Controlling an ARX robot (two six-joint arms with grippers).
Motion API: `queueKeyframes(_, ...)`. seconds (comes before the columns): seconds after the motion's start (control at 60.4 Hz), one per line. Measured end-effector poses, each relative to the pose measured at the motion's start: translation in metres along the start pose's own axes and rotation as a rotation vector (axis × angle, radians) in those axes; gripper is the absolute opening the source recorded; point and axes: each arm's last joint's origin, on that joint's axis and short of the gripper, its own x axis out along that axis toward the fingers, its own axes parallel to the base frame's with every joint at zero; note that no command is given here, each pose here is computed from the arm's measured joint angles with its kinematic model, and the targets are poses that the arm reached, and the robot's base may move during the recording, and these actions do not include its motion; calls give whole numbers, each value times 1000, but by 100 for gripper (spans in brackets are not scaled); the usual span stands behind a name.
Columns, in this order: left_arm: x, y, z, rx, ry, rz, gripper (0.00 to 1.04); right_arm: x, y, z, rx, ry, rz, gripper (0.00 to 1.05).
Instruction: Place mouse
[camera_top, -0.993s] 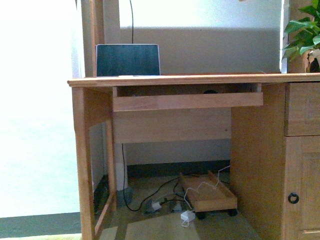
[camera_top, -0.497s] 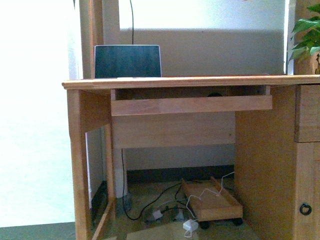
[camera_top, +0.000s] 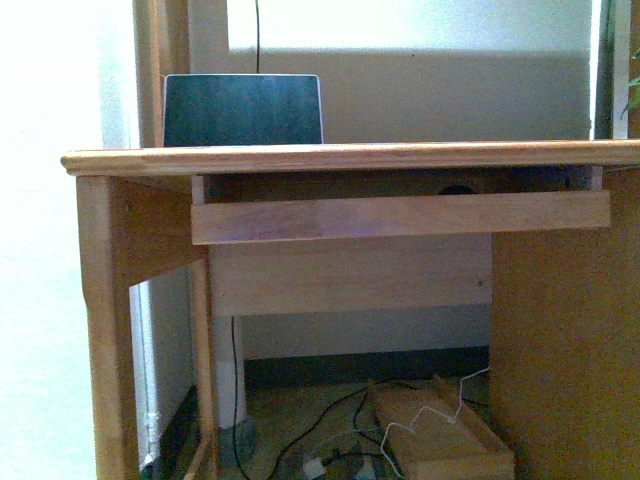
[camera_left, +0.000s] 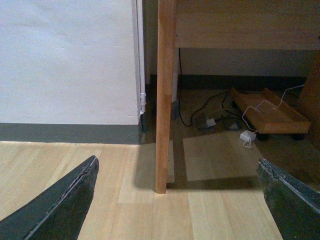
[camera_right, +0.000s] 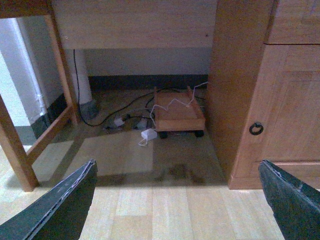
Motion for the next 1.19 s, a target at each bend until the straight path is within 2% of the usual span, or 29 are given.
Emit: queueKeyframes(1.192,0,0,0,0,-1,0,97,0,0,0,0,0,0,97)
